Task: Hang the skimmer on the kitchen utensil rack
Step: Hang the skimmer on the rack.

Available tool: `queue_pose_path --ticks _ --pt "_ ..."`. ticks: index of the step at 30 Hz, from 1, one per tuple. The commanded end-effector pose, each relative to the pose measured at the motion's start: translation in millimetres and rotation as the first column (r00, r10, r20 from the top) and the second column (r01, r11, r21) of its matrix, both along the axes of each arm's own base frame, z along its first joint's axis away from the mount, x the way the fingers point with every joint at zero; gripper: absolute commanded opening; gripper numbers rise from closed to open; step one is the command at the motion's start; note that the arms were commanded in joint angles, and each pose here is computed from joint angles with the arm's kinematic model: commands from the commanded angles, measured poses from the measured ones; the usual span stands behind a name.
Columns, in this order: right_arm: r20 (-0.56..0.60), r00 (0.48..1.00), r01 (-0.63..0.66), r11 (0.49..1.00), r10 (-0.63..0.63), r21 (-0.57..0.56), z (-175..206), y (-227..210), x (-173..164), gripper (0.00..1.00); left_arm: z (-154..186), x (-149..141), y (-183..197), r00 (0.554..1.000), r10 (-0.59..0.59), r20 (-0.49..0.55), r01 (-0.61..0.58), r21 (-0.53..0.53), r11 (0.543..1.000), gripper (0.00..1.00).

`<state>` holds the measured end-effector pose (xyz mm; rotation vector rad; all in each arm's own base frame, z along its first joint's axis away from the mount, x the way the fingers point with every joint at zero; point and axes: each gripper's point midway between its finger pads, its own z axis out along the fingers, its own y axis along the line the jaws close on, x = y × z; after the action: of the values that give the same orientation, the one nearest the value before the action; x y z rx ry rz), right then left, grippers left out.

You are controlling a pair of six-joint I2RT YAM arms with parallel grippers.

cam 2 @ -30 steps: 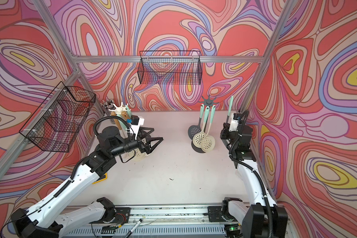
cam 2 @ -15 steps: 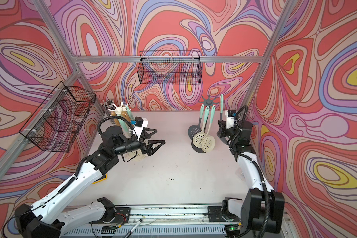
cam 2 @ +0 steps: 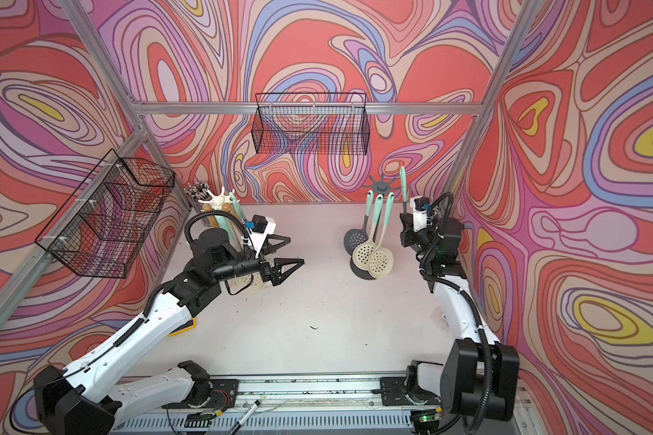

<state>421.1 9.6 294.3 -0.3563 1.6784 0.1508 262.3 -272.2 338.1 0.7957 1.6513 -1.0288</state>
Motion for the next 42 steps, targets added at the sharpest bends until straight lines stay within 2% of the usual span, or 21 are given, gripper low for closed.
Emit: queue_pose_path --ticks 1,15,42 --pt "0.063 0.998 -0.004 0.998 0.008 -0.065 9 -1 -1 0.03 2 0 1 0.999 -0.014 0.033 0.014 0.001 1.0 1.0" --pt "0.069 0.998 0.012 0.997 -0.006 -0.081 -3 -3 -4 0.04 3 0 1 0.999 -0.019 0.032 0.019 0.0 1.0 1.0" --pt "0.098 0.994 -0.036 0.998 0.042 -0.06 6 7 -13 0.05 6 -2 0 0.999 -0.036 0.031 0.037 -0.012 0.999 1.0"
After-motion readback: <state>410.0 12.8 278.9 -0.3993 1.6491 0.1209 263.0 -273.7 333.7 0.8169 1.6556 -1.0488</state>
